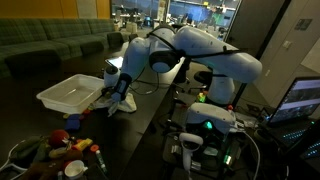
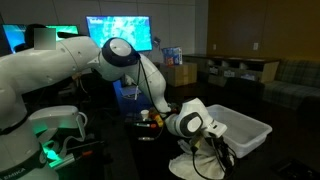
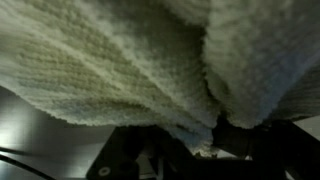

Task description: Use the cloth to push the objects on the counter to the left, then put it in the box

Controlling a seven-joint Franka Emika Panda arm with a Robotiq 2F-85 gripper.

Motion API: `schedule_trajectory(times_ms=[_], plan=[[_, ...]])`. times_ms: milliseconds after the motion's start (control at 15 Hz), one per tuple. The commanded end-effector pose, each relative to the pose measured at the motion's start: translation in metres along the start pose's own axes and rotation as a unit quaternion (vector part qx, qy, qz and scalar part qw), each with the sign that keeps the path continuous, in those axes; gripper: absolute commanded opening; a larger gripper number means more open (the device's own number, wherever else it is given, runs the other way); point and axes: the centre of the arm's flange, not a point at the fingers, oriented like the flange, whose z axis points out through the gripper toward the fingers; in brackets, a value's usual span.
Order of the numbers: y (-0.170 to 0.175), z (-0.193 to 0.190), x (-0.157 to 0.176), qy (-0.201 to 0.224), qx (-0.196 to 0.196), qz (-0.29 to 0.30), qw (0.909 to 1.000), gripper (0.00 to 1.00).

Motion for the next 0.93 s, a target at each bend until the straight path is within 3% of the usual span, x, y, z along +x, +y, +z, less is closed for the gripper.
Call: schedule_trajectory(times_ms=[0,867], plan=[[-0.026,0.003,-0.003,0.002,0.024,-0.014,0.9996,0.08],[-0.114,-0.068,-0.085,-0.019,0.099,-0.056,0.9933,0.08]])
